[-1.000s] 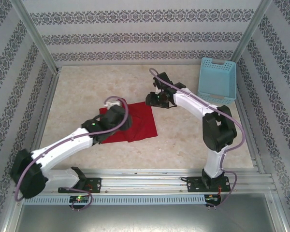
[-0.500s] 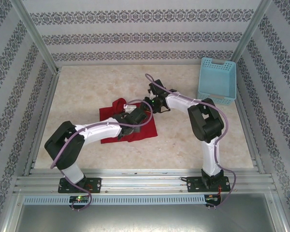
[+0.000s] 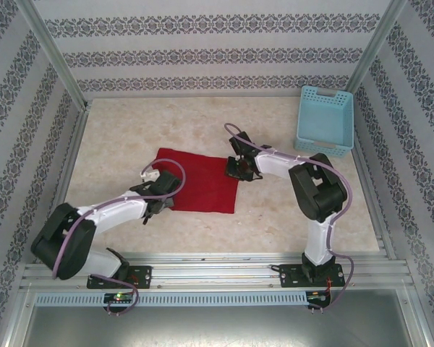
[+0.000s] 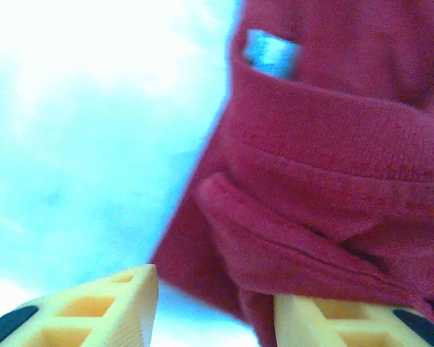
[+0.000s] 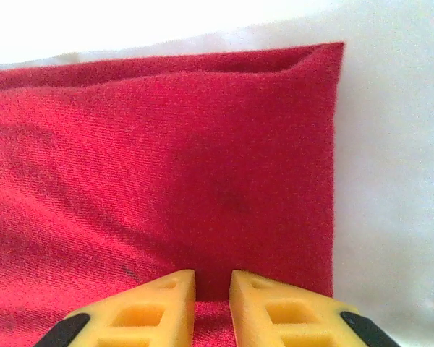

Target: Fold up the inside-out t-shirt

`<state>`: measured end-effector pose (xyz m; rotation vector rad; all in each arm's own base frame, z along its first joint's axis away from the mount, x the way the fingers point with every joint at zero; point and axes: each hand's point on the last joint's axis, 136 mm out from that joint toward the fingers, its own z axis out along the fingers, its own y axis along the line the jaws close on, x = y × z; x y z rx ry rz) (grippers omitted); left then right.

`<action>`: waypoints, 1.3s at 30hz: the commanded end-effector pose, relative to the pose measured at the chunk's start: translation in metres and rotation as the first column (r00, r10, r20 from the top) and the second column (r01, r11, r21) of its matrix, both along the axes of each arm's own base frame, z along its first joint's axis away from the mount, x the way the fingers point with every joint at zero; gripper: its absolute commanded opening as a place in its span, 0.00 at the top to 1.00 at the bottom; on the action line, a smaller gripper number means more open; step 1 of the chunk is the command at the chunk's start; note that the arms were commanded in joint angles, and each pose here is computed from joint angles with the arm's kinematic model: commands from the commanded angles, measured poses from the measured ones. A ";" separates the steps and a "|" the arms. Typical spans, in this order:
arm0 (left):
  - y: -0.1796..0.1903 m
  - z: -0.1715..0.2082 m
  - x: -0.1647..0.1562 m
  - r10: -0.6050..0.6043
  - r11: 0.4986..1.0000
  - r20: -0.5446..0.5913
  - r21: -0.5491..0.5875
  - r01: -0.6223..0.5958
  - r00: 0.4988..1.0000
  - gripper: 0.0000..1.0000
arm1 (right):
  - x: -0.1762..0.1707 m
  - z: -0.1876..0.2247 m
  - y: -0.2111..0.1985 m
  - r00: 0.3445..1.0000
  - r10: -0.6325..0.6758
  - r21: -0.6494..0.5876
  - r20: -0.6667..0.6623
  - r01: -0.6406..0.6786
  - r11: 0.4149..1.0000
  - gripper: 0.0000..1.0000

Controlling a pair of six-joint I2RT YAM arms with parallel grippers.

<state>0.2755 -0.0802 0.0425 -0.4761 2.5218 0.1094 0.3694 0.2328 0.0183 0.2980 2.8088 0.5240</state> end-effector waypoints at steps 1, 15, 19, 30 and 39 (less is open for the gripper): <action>0.018 0.010 0.001 0.057 0.998 0.043 -0.027 -0.056 0.997 0.55 | -0.038 -0.020 -0.026 0.998 -0.047 -0.120 -0.050 0.040 0.992 0.76; -0.007 0.040 0.015 0.021 0.965 0.123 -0.263 0.012 0.992 0.46 | -0.009 0.054 -0.006 0.980 0.135 -0.241 0.145 -0.097 0.966 0.56; -0.008 0.020 0.020 0.045 0.953 0.079 -0.302 -0.019 0.996 0.45 | -0.003 0.027 -0.013 0.990 0.123 -0.282 0.071 -0.098 0.954 0.56; 0.018 -0.017 0.067 0.112 0.931 0.018 -0.352 -0.099 0.994 0.65 | -0.094 -0.012 -0.039 1.000 0.016 -0.250 -0.014 -0.019 0.968 0.56; 0.039 0.018 0.083 0.135 0.948 0.049 -0.297 -0.115 0.990 0.56 | -0.123 0.054 -0.023 0.985 0.066 -0.177 0.160 -0.037 0.984 0.45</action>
